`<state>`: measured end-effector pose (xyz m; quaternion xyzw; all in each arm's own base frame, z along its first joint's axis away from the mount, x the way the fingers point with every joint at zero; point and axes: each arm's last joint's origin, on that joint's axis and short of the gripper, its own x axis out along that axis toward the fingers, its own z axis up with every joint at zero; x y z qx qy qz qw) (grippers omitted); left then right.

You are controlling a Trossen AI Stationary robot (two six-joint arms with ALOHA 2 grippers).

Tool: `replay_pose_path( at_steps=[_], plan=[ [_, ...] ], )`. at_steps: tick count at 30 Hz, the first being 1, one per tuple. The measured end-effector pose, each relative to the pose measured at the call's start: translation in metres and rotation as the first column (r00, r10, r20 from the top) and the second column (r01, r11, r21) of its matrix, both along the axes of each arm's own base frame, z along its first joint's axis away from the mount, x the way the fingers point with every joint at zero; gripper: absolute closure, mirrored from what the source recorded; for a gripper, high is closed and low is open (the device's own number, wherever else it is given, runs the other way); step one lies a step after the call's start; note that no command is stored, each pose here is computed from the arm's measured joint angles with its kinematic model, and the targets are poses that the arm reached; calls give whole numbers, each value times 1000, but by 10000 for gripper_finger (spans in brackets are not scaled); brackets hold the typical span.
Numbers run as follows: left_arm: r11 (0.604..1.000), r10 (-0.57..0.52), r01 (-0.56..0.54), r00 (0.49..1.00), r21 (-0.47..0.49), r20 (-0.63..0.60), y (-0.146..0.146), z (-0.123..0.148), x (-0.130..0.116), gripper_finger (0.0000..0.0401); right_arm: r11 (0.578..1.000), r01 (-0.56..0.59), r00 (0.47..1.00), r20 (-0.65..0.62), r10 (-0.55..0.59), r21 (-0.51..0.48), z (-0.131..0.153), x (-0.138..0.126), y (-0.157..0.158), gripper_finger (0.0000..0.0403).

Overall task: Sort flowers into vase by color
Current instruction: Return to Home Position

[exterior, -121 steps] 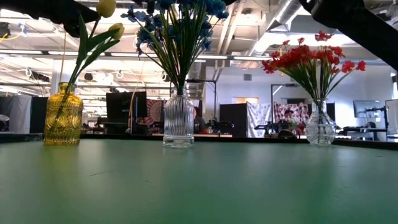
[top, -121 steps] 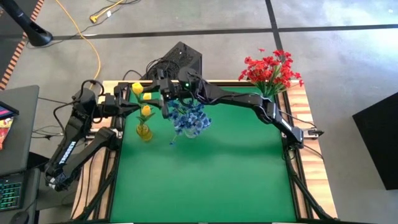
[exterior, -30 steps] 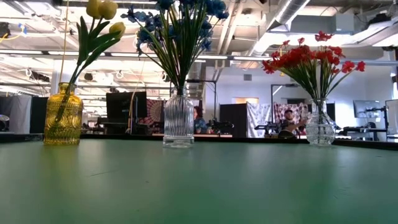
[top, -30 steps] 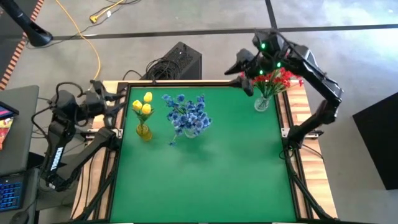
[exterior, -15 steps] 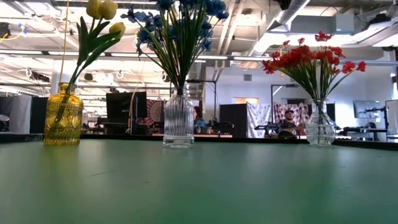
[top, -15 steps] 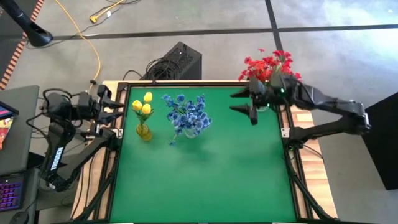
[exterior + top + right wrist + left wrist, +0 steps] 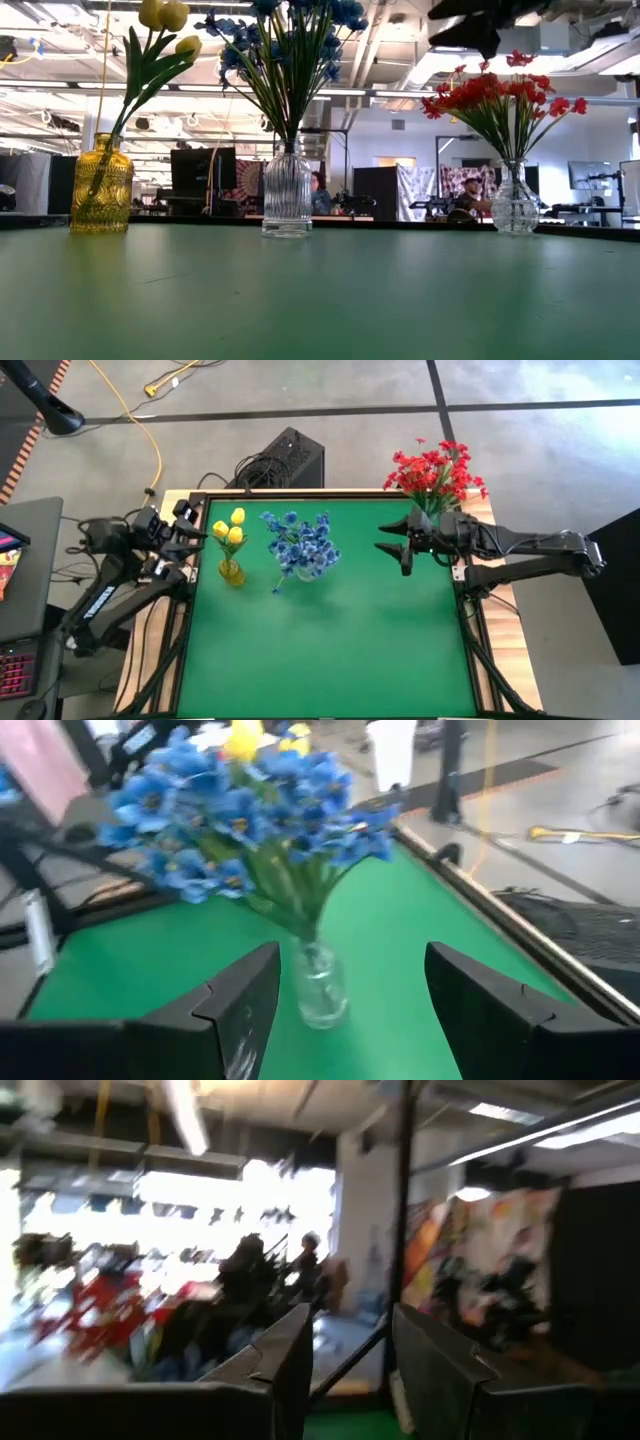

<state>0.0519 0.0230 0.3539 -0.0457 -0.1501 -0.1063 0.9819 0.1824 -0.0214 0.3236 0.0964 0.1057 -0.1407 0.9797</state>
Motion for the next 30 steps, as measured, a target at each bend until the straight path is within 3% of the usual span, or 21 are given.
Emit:
replay_pose_path(
  at_steps=[4, 12, 23, 26, 30],
  plan=[
    [997, -72, 73, 997, -13, 39, -4, -2, 4, 273, 999, 53, 998, 40, -53, -1, -12, -3, -2, 127],
    [975, -212, 210, 977, -66, -16, -7, -33, 23, 273, 999, 29, 995, 91, -33, 39, -40, 2, 3, 127],
    [885, -461, 465, 878, 3, -127, -27, -60, 34, 273, 995, 66, 989, 126, -75, 74, -77, 0, 8, 127],
    [886, -459, 464, 869, -21, -186, -32, -68, 38, 273, 995, 73, 985, 151, -83, 74, -87, -2, 8, 127],
    [932, -356, 360, 899, -34, -254, -36, -78, 42, 273, 995, 70, 983, 168, -81, 71, -100, -5, 8, 127]
  ],
)
